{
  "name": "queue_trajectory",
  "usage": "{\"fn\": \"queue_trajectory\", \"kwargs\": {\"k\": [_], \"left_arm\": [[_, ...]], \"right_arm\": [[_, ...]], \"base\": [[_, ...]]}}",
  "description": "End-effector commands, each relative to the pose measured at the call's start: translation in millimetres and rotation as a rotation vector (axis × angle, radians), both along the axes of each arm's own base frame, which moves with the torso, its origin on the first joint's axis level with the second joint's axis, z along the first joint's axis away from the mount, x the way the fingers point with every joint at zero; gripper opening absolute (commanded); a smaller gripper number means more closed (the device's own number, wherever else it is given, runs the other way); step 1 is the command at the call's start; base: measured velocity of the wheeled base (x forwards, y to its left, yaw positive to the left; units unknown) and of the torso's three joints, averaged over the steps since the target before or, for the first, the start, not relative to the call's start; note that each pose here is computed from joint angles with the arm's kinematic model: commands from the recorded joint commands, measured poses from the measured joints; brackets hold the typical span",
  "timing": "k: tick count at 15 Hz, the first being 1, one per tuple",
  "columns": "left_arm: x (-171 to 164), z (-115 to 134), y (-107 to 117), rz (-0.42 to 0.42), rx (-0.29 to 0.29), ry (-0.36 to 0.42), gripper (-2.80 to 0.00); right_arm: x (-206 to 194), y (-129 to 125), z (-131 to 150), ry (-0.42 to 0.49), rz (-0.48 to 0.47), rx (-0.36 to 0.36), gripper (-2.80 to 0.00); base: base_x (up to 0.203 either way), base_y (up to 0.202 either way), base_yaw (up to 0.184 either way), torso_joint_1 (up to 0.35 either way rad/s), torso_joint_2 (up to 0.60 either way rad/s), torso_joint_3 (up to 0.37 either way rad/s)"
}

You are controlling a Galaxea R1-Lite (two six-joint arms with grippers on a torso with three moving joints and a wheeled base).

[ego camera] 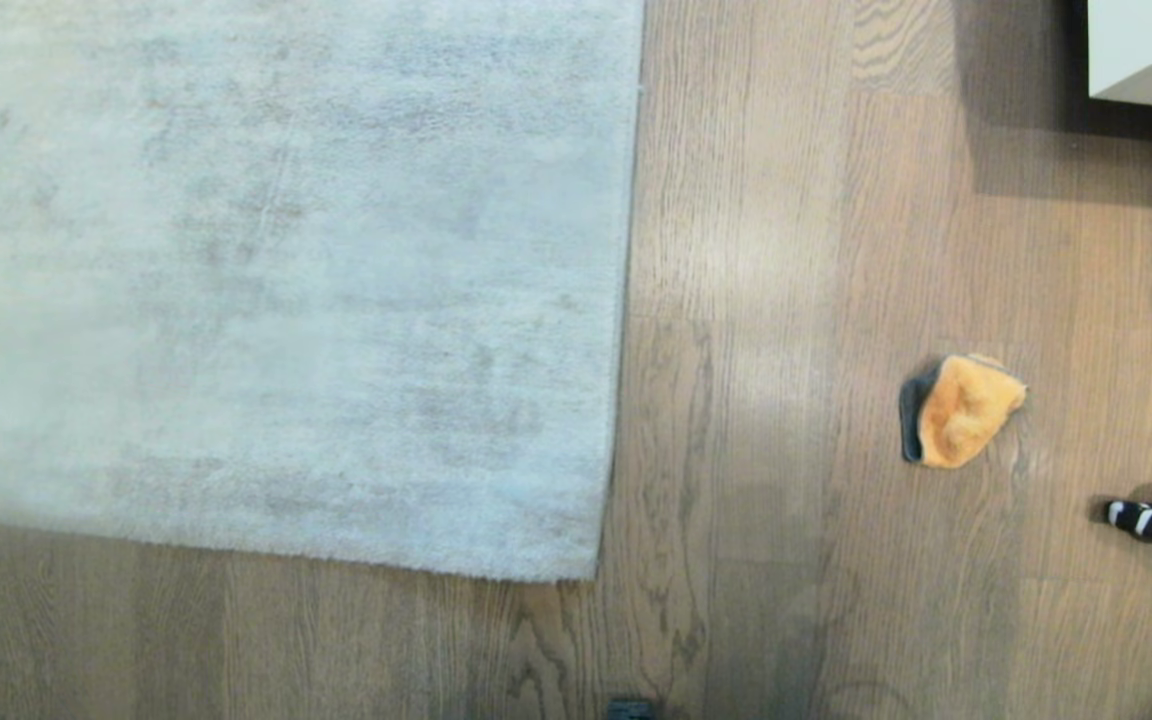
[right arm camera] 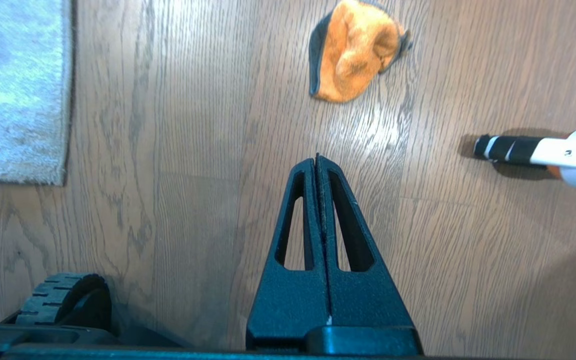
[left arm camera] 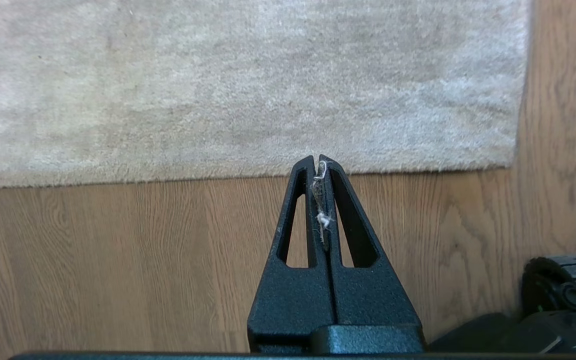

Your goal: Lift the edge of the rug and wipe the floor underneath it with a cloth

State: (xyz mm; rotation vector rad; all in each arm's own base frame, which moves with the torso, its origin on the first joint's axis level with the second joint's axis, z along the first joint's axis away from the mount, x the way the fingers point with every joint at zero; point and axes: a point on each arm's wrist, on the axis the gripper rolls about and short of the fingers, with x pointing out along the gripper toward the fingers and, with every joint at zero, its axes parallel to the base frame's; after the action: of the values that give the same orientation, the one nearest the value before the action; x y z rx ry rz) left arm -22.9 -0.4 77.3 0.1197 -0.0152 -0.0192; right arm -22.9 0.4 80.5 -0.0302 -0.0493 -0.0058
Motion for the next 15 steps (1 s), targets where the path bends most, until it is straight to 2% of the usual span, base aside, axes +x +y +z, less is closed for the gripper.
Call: {"fn": "queue_trajectory", "kwargs": {"k": [1, 15], "left_arm": [[0.0, 0.1, 0.0, 0.0, -0.005, -0.001, -2.8], [0.0, -0.1, 0.1, 0.004, -0.014, 0.0, -2.8]], "right_arm": [[0.1, 0.0, 0.2, 0.0, 0.0, -0.001, -2.8], [0.1, 0.0, 0.2, 0.0, 0.0, -0.001, -2.8]], "base": [[0.0, 0.0, 0.0, 0.003, 0.0, 0.199], [0.0, 0.0, 0.0, 0.003, 0.0, 0.201]]}}
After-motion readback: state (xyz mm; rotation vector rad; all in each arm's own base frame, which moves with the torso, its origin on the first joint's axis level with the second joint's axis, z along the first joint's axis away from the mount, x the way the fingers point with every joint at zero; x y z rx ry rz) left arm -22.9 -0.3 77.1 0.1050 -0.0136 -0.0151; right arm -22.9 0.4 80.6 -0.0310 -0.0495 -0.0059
